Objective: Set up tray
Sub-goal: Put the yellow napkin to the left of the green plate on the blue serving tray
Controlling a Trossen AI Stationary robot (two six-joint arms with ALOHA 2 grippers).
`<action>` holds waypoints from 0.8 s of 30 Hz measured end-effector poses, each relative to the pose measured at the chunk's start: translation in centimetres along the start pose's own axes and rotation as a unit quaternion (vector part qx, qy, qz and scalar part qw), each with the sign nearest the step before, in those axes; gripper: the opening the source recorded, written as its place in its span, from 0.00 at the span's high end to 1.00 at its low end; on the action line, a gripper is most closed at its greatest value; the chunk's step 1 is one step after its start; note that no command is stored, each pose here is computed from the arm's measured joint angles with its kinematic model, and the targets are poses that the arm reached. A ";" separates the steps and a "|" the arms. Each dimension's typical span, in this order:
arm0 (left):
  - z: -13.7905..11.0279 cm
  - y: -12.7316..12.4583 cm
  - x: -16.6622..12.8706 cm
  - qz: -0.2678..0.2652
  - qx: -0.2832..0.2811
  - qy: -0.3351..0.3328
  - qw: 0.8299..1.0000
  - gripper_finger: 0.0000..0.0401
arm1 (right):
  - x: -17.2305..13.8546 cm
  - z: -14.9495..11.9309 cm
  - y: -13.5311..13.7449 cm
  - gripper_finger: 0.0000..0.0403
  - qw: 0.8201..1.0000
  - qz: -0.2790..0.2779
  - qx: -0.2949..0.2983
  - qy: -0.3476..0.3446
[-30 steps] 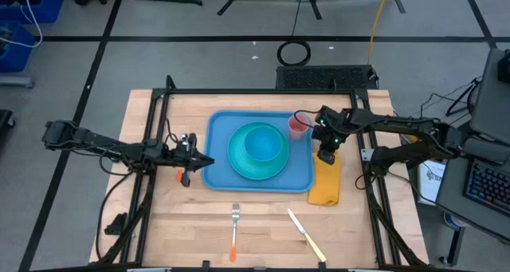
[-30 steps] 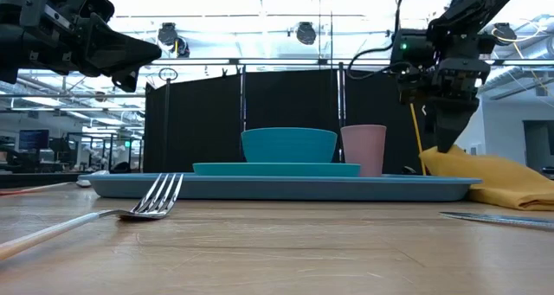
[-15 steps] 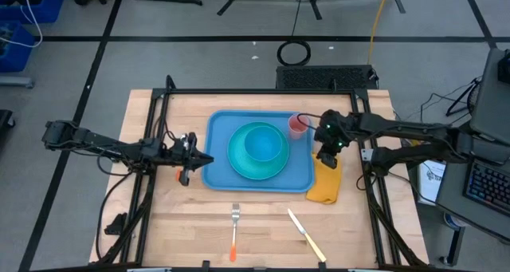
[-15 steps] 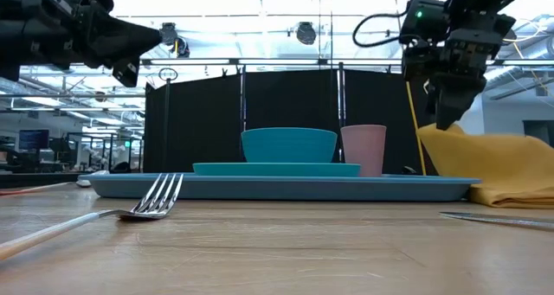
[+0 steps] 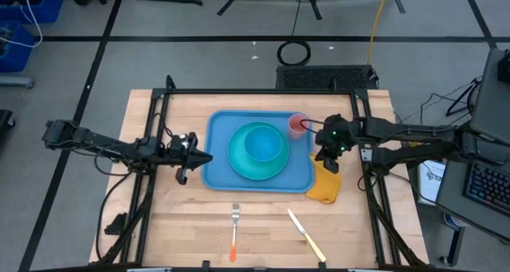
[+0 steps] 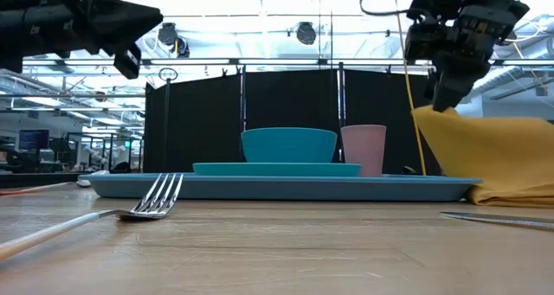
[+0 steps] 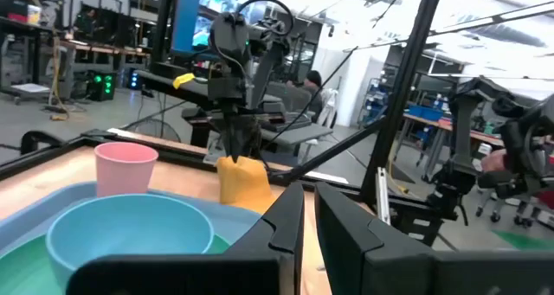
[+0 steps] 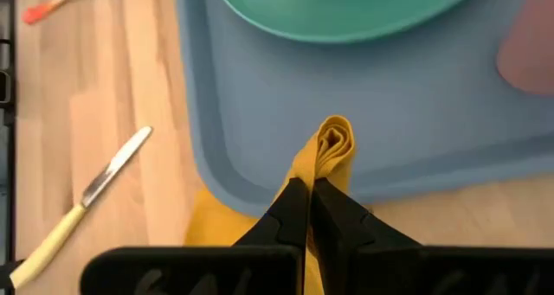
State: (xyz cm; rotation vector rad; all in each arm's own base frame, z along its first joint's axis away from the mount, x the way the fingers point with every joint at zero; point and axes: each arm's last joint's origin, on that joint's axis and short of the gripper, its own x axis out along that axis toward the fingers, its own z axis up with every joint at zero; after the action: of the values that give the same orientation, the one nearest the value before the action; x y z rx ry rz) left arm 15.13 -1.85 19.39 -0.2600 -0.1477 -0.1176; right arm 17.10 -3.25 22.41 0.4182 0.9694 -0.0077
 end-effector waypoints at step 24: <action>0.1 2.5 11.5 0.017 -0.044 0.111 0.993 0.60 | 0.2 0.1 2.3 1.00 0.998 0.028 -0.046 -0.022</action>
State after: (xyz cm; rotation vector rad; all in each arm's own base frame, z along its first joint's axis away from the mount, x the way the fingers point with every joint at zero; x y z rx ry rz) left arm 26.75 -0.54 20.71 -0.3345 0.0833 -0.1194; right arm 17.70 -1.12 23.07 0.3593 0.9097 0.0786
